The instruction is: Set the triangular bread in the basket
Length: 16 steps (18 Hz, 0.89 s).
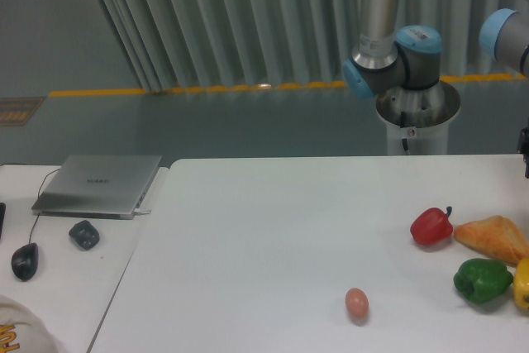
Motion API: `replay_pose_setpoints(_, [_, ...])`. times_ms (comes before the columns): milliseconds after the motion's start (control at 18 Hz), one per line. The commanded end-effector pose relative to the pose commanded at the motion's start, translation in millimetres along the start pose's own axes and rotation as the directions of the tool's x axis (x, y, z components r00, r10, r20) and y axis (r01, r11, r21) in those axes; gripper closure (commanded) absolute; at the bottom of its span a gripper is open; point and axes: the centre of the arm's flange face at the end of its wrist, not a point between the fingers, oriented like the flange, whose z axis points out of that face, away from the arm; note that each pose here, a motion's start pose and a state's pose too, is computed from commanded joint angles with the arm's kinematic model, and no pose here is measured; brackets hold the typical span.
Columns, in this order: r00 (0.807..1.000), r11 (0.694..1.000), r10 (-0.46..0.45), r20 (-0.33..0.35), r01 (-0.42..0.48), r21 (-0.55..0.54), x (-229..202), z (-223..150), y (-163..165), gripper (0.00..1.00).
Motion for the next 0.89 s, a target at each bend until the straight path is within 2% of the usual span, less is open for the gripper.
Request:
replay_pose_setpoints(278, [1.0,1.0,-0.013,0.017,0.013,-0.001,4,-9,-2,0.0])
replay_pose_setpoints(556, [1.0,1.0,-0.009,0.002,0.009,0.003,6,-2,-3,0.0])
replay_pose_setpoints(722, [0.998,0.998,-0.065,-0.003,0.066,0.007,7,2,-23,0.0])
replay_pose_setpoints(889, [0.993,0.994,-0.107,0.041,0.107,0.012,1,9,-59,0.0])
